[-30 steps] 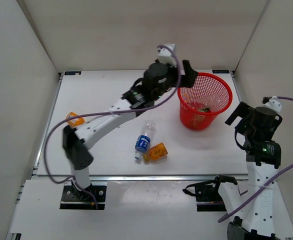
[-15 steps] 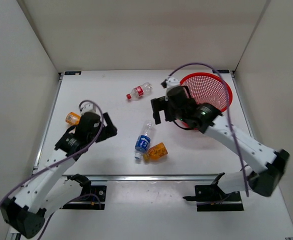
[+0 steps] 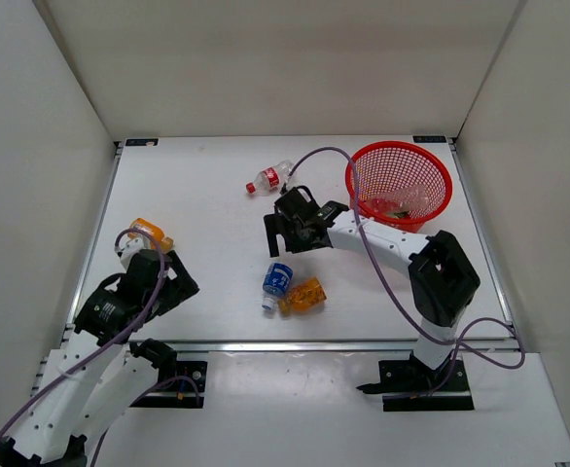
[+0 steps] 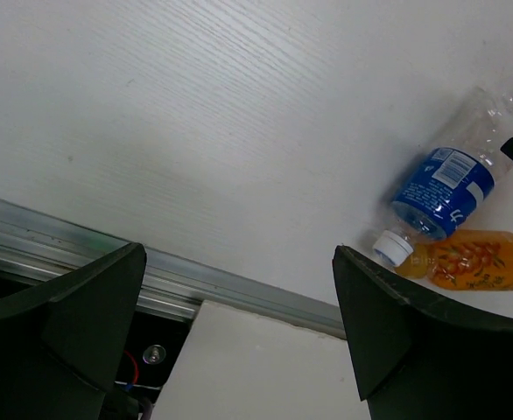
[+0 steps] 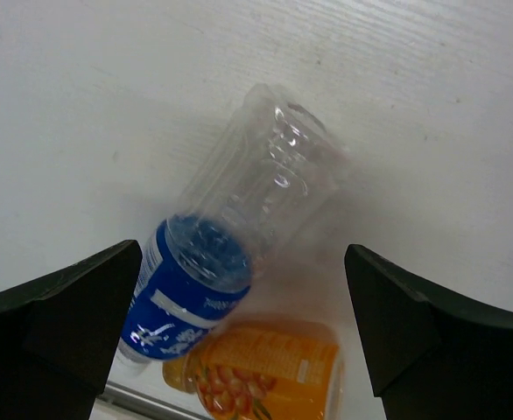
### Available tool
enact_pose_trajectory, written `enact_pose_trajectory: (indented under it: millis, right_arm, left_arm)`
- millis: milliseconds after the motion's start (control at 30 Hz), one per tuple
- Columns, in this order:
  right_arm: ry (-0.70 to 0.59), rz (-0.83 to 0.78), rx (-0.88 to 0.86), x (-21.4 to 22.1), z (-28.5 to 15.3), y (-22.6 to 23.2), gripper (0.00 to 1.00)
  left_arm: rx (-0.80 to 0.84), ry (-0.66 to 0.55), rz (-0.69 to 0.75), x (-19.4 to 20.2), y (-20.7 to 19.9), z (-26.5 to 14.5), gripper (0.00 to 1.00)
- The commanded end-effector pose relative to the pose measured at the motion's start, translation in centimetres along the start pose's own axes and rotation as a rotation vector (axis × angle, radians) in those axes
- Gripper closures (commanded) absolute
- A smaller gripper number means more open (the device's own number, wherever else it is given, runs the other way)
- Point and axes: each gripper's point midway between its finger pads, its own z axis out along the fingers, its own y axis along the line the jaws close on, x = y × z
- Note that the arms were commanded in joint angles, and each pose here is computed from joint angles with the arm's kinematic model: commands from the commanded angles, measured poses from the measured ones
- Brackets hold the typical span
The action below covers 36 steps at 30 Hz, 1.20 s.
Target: Put the plastic bottles in the bin
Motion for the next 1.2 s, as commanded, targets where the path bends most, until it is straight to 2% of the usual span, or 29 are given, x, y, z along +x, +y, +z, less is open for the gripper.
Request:
enact_pose_trajectory:
  millis: [0, 133, 267, 400, 467, 567, 667, 700, 833, 900, 967, 1000, 1133, 1167]
  right_arm:
    - [-0.065, 0.101, -0.04, -1.5, 1.5, 1.7, 0.01]
    - [-0.073, 0.124, 0.026, -0.4, 3.8, 1.2, 0.01]
    - [-0.043, 0.169, 0.016, 0.9, 5.1, 1.2, 0.03]
    - [-0.056, 0.202, -0.01, 0.8, 5.7, 1.6, 0.22]
    - [-0.078, 0.199, 0.004, -0.2, 5.9, 1.2, 0.43]
    - [-0.122, 0.174, -0.052, -2.6, 5.1, 2.3, 0.55]
    - [-0.229, 0.173, -0.184, -8.9, 1.5, 4.5, 0.68]
    - [-0.238, 0.135, -0.209, -9.7, 0.5, 4.9, 0.71]
    - [-0.442, 0.04, -0.263, -17.3, -8.1, 6.1, 0.71]
    - [-0.557, 0.005, -0.229, -20.3, -13.3, 4.4, 0.7]
    - [-0.639, -0.019, -0.179, -21.8, -16.6, 1.8, 0.7]
    - [-0.708, -0.015, -0.144, -23.2, -19.1, -0.4, 0.7]
    - [-0.861, 0.005, 0.146, -24.8, -23.5, -10.1, 0.69]
    - [-0.855, -0.005, 0.197, -24.5, -23.3, -11.6, 0.69]
  left_arm:
    - [-0.036, -0.034, 0.0, -1.0, 0.4, -0.1, 0.01]
    - [-0.07, -0.099, -0.009, -3.0, 0.7, -0.8, 0.02]
    - [-0.106, -0.156, -0.018, -4.7, 1.1, -1.6, 0.02]
    - [-0.116, -0.193, -0.036, -5.8, 1.0, -1.6, 0.02]
    - [-0.12, -0.21, -0.048, -6.2, 1.0, -1.5, 0.02]
    - [-0.133, -0.227, -0.042, -6.7, 1.0, -1.1, 0.01]
    - [-0.163, -0.239, -0.035, -7.3, 1.1, -0.5, 0.01]
    - [-0.168, -0.248, -0.044, -7.5, 1.3, -0.5, 0.01]
    - [-0.184, -0.243, -0.047, -7.9, 1.0, 1.1, 0.02]
    - [-0.162, -0.238, -0.061, -8.2, 0.2, 1.8, 0.01]
    - [-0.129, -0.227, -0.053, -8.5, -1.1, 2.8, 0.01]
    - [-0.121, -0.246, -0.059, -9.0, -1.4, 3.0, 0.01]
    - [-0.141, -0.23, -0.047, -9.2, -1.4, 4.4, 0.01]
    - [-0.143, -0.233, -0.052, -9.2, -1.3, 4.5, 0.02]
